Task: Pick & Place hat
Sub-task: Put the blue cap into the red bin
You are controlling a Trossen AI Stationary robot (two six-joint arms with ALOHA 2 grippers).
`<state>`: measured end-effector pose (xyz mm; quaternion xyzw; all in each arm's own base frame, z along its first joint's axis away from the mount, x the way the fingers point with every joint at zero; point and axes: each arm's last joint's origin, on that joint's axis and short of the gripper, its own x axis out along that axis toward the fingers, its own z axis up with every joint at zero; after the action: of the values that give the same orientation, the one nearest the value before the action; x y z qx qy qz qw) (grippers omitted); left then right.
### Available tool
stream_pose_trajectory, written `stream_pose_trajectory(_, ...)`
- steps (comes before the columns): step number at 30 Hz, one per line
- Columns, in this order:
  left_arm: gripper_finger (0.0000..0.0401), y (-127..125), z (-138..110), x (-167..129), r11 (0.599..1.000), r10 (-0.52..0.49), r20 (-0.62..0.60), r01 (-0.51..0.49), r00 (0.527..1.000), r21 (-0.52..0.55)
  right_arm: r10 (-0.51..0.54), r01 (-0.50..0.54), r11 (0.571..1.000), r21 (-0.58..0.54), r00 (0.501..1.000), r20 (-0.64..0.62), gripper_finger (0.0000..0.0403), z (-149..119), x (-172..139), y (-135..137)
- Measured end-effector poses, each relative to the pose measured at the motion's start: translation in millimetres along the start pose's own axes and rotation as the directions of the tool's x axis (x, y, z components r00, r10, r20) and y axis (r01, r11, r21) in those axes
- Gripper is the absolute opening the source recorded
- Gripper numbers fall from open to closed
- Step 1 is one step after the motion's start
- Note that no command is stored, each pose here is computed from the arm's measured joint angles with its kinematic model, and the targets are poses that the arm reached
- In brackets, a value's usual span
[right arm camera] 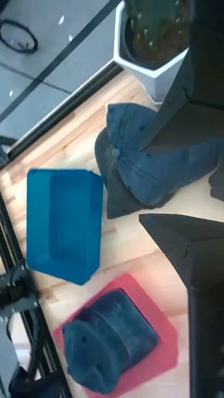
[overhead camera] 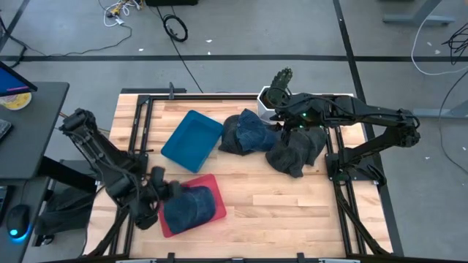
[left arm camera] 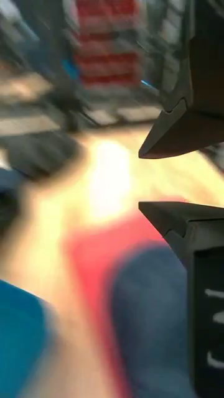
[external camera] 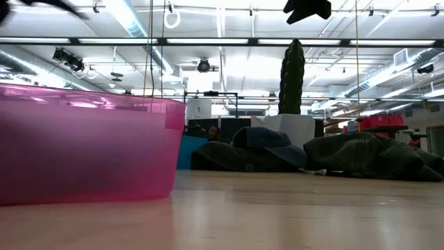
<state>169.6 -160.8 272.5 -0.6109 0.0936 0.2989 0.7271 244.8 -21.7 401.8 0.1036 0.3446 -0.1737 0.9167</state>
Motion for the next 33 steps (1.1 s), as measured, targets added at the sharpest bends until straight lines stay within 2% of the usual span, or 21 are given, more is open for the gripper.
stream_pose_trajectory(2,0.0126,-5,8,8,0.998,-0.059,0.125,0.059,0.990,0.004,-0.001,0.001,1.000,0.000,1.000,0.000,0.0170,0,0,0)
stream_pose_trajectory(4,0.0126,-10,17,18,0.998,-0.070,0.212,0.069,0.975,0.013,-0.003,0.003,1.000,0.002,1.000,-0.007,0.0170,-1,0,0)
stream_pose_trajectory(9,0.0126,-25,40,47,1.000,-0.021,0.301,0.018,0.953,0.014,-0.022,0.026,0.998,0.055,0.997,-0.075,0.0170,-7,0,-2)
stream_pose_trajectory(14,0.0132,-51,64,79,0.996,-0.025,0.207,0.008,0.978,0.084,-0.038,0.053,0.994,0.092,0.986,-0.160,0.0169,-15,-1,-4)
stream_pose_trajectory(18,0.0138,-73,87,97,0.979,-0.134,0.146,0.108,0.980,0.171,-0.056,0.082,0.990,0.116,0.975,-0.217,0.0164,-21,-3,-6)
stream_pose_trajectory(22,0.0140,-89,109,105,0.956,-0.248,0.141,0.218,0.959,0.199,-0.060,0.103,0.982,0.159,0.965,-0.254,0.0150,-28,-11,-6)
stream_pose_trajectory(28,0.0140,-103,129,109,0.899,-0.394,0.083,0.365,0.915,0.241,-0.027,0.065,0.973,0.222,0.985,-0.170,0.0103,-31,-31,4)
stream_pose_trajectory(33,0.0140,-110,136,108,0.861,-0.462,0.080,0.425,0.883,0.278,-0.081,0.108,0.972,0.207,0.987,-0.136,0.0053,-30,-28,9)
